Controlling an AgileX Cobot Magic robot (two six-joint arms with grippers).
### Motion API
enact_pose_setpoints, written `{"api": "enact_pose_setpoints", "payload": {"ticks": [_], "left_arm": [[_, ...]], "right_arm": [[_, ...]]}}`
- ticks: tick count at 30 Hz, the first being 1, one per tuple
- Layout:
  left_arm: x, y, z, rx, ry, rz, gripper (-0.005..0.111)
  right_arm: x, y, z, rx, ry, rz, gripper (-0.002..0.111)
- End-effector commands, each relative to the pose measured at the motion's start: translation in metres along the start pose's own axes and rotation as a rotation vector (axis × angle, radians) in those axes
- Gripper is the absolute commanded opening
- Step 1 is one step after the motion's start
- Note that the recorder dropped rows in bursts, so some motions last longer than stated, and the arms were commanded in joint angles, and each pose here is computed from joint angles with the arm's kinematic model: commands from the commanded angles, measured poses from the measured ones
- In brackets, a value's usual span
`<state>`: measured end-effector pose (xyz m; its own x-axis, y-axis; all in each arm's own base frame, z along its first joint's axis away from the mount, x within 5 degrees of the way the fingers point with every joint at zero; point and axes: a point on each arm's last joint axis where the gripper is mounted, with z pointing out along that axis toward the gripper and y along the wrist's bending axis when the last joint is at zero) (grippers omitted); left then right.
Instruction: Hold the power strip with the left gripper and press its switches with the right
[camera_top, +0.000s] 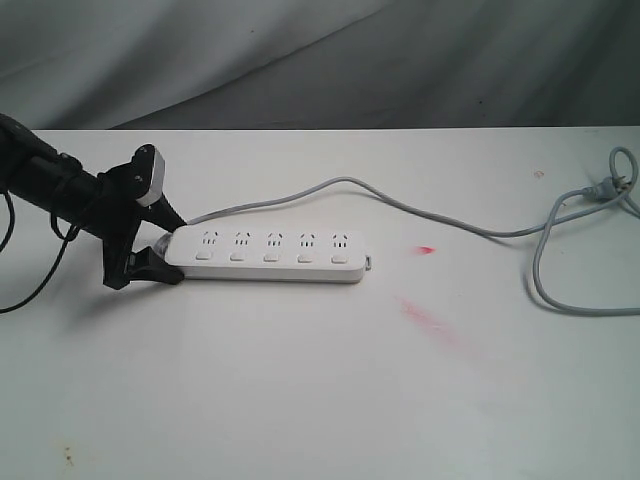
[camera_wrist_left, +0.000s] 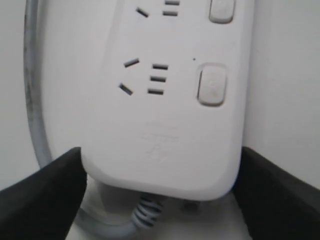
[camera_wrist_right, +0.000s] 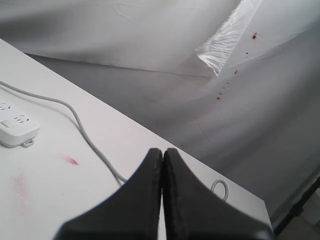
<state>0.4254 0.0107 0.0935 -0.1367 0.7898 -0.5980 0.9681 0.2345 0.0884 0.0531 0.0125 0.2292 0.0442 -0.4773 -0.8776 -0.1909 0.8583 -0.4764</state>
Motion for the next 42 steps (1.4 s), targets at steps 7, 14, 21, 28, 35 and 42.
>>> {"api": "enact_pose_setpoints", "payload": {"ticks": [7,14,21,28,35,42], "left_arm": [[-0.0027,-0.0029,0.0008,0.038,-0.023,0.008,0.065],[-0.0029,-0.0054,0.0009,0.062,-0.028,0.006,0.065],[-0.0028,-0.0064,0.0009,0.073,-0.027,-0.003,0.065],[-0.0028,-0.0064,0.0009,0.073,-0.027,-0.005,0.065],[-0.0027,-0.0061,0.0009,0.07,-0.025,-0.005,0.065],[-0.0003,-0.0041,0.001,0.048,0.0,0.006,0.065]], "right_arm": [[0.0014,0.0008,-0.0001,-0.002,0.002,0.001,0.0],[0.0014,0.0008,-0.0001,-0.002,0.002,0.001,0.0],[0.0014,0.0008,-0.0001,-0.002,0.002,0.001,0.0],[0.0014,0.0008,-0.0001,-0.002,0.002,0.001,0.0],[0.0014,0.0008,-0.0001,-0.002,0.002,0.001,0.0],[0.0014,0.0008,-0.0001,-0.002,0.002,0.001,0.0]]}}
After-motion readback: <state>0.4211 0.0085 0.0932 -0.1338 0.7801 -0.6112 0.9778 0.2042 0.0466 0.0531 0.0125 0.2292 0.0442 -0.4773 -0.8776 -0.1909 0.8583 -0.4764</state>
